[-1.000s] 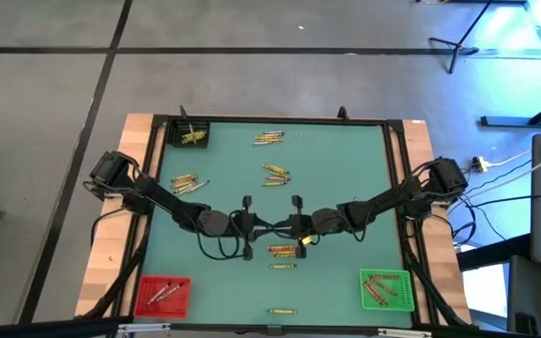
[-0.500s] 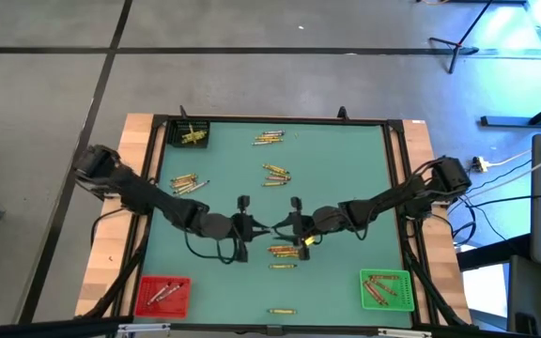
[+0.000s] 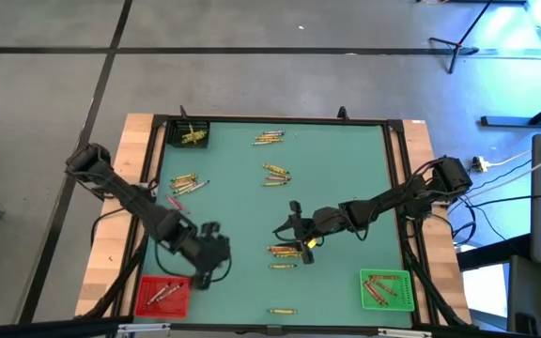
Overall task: Sort crayons
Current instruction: Put the black crayon into the red bin
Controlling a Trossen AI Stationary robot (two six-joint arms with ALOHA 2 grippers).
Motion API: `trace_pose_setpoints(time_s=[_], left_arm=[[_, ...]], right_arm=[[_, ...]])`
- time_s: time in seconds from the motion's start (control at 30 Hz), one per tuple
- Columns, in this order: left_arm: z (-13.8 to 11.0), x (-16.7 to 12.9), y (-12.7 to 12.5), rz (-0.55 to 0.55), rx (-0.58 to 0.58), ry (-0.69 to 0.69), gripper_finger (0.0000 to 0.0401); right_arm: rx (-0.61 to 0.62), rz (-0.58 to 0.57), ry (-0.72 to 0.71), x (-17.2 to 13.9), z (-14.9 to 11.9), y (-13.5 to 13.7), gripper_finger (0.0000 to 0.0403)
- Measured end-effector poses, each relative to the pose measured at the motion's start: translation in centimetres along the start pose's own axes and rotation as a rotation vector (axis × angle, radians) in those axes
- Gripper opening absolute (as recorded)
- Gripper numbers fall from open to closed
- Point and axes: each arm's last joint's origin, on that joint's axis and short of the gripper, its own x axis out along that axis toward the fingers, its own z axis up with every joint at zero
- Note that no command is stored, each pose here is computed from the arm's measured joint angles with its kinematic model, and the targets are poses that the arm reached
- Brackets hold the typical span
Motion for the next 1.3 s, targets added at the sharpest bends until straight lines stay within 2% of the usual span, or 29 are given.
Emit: trace_pose_setpoints(time_s=[0.17,0.27,0.37,0.47,0.6,0.8,0.9,0.97,1.1,1.2,1.3], left_arm=[[-2.6,-0.2,-2.3,-0.125,-0.195,0.205,0.0010],[-4.1,-0.4,-3.8,-0.155,-0.282,0.286,0.0010],[-5.7,-0.3,-4.7,-0.135,-0.350,0.328,0.0010],[-6.7,-0.3,-5.4,-0.090,-0.453,0.298,0.0010],[-7.7,-0.5,-6.1,-0.072,-0.526,0.313,0.0017],[-8.7,-0.7,-5.8,0.018,-0.620,0.341,0.0068],[-8.2,-0.5,-5.6,0.008,-0.628,0.341,0.0094],[-7.8,-0.4,-5.4,0.001,-0.601,0.296,0.0103],[-6.7,-0.2,-5.1,0.039,-0.457,0.064,0.0109],[-5.6,-0.2,-4.5,0.145,-0.311,-0.186,0.0110],[-4.5,-0.5,-3.8,0.306,-0.206,-0.449,0.0110]], right_arm=[[0.023,0.000,-0.001,0.0,0.0,0.0,0.0188],[0.026,0.000,0.000,0.0,0.0,0.0,0.0188],[0.026,0.000,0.000,0.0,0.0,0.0,0.0188],[0.026,-0.008,0.000,0.0,0.0,0.0,0.0188],[0.026,-0.008,0.001,0.0,0.0,0.0,0.0188],[0.026,-0.008,0.011,0.0,-0.1,0.0,0.0188],[0.035,-0.001,0.010,0.0,-0.1,0.0,0.0188],[0.048,0.000,0.011,0.0,-0.1,0.0,0.0188],[0.051,-0.001,0.010,0.0,-0.1,0.0,0.0188],[0.053,0.000,0.011,0.0,-0.1,0.0,0.0188],[0.077,0.000,0.010,0.0,-0.1,0.0,0.0188]])
